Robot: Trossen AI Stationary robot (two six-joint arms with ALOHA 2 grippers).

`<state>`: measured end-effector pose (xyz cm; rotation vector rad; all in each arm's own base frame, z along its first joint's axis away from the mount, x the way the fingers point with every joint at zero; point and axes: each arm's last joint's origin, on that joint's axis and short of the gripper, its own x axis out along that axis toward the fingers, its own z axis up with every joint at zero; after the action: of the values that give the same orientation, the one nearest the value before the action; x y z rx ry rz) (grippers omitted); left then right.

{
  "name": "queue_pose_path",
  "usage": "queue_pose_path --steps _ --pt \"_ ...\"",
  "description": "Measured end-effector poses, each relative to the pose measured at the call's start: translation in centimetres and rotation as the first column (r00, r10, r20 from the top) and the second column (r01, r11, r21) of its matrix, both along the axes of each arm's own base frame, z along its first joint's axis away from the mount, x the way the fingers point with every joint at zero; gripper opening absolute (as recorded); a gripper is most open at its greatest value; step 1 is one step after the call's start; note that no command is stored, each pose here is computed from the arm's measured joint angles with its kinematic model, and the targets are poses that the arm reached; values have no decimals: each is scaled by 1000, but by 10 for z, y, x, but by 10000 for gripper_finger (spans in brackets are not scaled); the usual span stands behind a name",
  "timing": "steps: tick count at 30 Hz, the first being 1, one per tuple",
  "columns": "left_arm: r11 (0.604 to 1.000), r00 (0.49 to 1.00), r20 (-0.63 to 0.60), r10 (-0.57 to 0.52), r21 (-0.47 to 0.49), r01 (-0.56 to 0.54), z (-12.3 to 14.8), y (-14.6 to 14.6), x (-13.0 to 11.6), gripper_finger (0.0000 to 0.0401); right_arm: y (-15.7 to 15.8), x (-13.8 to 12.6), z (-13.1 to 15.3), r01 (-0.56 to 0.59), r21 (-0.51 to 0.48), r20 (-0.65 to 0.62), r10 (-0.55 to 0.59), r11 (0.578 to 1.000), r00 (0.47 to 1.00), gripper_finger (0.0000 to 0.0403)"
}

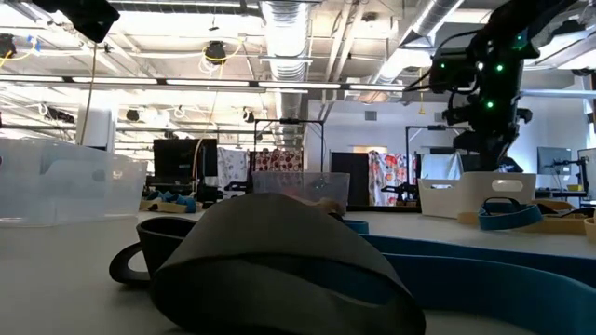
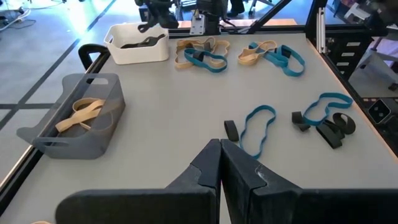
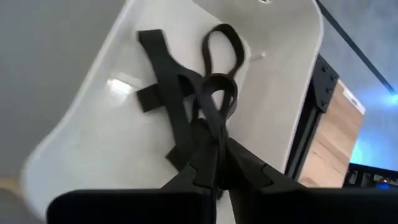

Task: Sort rubber bands into baskets
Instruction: Put the black rubber band into the white bin

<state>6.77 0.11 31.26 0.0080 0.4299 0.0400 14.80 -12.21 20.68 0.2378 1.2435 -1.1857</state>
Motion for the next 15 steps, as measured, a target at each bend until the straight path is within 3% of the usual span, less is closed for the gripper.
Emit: queue_pose_path --steps 15 --pt "1000 1000 0 0 0 0 0 0 0 0 -7 0 1 24 -27 36 -23 999 999 131"
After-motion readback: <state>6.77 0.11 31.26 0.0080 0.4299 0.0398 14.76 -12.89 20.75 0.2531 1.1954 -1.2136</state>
